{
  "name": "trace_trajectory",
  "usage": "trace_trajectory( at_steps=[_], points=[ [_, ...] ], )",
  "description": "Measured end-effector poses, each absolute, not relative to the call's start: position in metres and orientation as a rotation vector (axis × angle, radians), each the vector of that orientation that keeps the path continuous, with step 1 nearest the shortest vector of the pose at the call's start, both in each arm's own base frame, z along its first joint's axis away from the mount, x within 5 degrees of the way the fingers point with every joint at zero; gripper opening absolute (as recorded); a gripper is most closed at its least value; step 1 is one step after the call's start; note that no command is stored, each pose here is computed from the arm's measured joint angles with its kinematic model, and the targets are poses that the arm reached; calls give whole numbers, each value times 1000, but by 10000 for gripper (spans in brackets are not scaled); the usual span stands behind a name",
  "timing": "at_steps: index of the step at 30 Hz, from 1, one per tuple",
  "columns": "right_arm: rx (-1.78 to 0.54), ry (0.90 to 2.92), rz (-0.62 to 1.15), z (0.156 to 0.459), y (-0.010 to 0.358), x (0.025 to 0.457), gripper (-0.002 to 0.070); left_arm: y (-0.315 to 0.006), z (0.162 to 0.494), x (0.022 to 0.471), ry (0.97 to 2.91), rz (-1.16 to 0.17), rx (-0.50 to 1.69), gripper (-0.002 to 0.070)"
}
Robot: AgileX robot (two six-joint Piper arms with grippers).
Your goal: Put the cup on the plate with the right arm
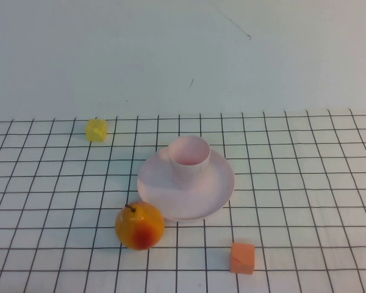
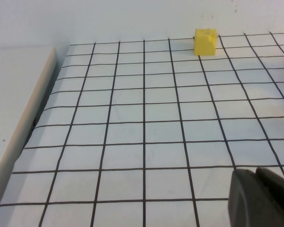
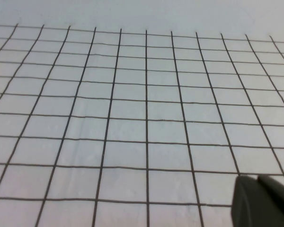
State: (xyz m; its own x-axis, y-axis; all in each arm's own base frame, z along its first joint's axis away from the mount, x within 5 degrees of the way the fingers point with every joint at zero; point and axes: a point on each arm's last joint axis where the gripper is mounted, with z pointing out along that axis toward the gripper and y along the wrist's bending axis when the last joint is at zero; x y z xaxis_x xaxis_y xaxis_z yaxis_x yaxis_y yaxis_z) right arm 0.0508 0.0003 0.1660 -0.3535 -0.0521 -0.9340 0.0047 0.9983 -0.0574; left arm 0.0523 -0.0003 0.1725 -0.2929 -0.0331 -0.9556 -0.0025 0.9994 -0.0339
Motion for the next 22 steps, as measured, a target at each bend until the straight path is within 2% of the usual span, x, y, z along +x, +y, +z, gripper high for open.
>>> trace_trajectory(
  at_steps=[22],
  points=[
    [42,1935,-37,166,-2,51,-2,0,173,52,1868,-30,-26,-3]
  ],
)
